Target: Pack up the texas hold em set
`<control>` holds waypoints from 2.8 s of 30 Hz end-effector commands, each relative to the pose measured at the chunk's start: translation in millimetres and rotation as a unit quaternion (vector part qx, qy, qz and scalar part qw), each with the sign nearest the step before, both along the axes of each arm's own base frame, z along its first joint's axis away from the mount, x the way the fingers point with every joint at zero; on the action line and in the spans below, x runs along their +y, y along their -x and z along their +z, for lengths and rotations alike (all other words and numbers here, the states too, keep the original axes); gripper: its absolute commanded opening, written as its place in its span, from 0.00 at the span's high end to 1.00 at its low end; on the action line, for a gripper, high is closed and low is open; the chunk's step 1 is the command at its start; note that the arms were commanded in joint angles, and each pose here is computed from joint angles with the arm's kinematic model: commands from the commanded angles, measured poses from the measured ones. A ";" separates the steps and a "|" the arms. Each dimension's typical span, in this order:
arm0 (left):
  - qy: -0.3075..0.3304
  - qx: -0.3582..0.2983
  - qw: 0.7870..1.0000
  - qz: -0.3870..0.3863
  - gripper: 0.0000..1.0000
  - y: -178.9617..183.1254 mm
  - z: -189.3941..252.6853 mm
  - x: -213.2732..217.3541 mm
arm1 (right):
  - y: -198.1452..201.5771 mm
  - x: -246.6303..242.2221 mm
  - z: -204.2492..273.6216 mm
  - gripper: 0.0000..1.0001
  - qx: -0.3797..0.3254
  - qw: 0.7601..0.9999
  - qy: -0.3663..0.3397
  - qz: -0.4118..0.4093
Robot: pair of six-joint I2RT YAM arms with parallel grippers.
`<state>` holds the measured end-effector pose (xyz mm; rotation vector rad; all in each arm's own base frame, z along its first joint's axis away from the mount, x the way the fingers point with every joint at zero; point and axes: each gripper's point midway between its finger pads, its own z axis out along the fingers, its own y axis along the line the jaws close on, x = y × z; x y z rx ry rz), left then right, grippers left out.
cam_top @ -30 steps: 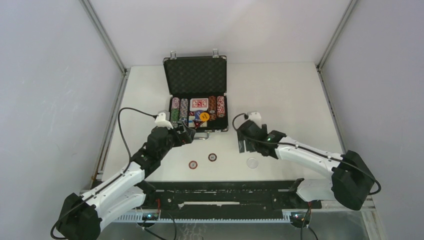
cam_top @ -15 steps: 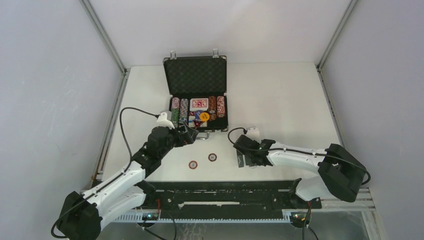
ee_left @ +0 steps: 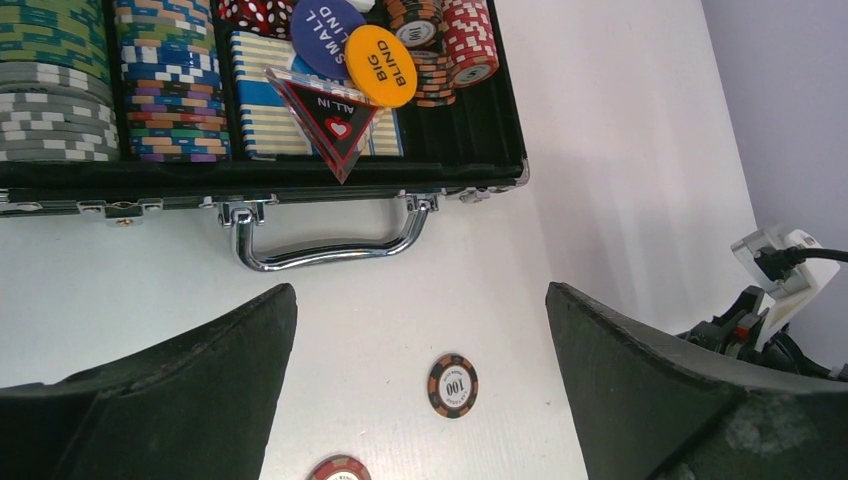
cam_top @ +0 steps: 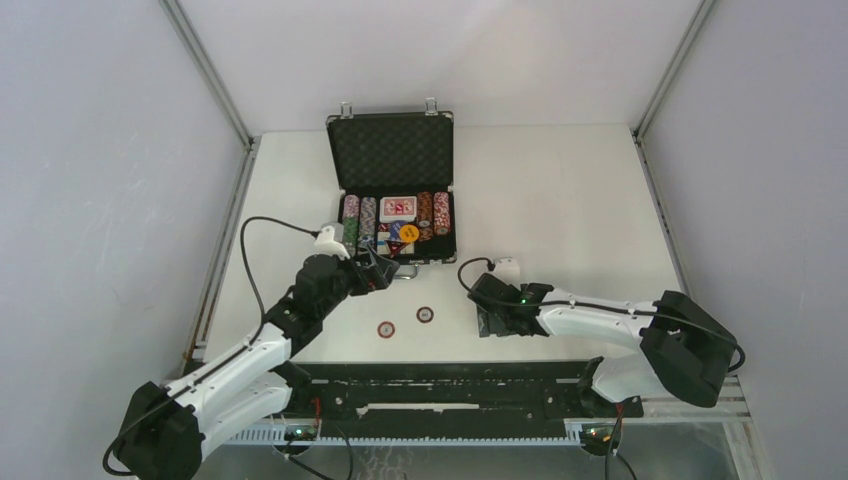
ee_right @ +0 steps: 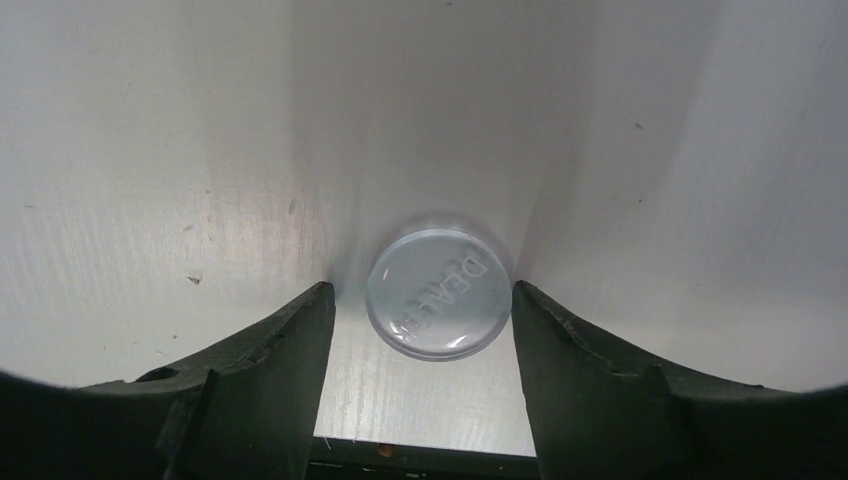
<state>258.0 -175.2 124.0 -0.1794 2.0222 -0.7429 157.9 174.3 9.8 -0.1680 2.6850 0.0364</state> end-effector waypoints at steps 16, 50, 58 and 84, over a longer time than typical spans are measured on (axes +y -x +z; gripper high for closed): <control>0.015 -0.006 1.000 -0.004 0.01 0.3 1.2 -3.4 | 2.5 11.1 7.4 0.43 0.004 0.999 -0.039 0.003; -0.003 -0.011 0.999 0.050 0.01 -5.2 -3.8 20.1 | -210.0 187.6 118.0 0.44 -0.100 0.978 -0.087 0.162; -0.015 -0.018 0.998 0.066 0.01 -5.4 -2.8 28.8 | -249.4 232.6 112.9 0.18 -0.117 0.972 -0.085 0.188; -0.013 -0.014 0.999 0.034 0.04 -6.2 -3.4 15.3 | -84.2 128.4 82.0 0.96 -0.136 0.977 -0.081 0.142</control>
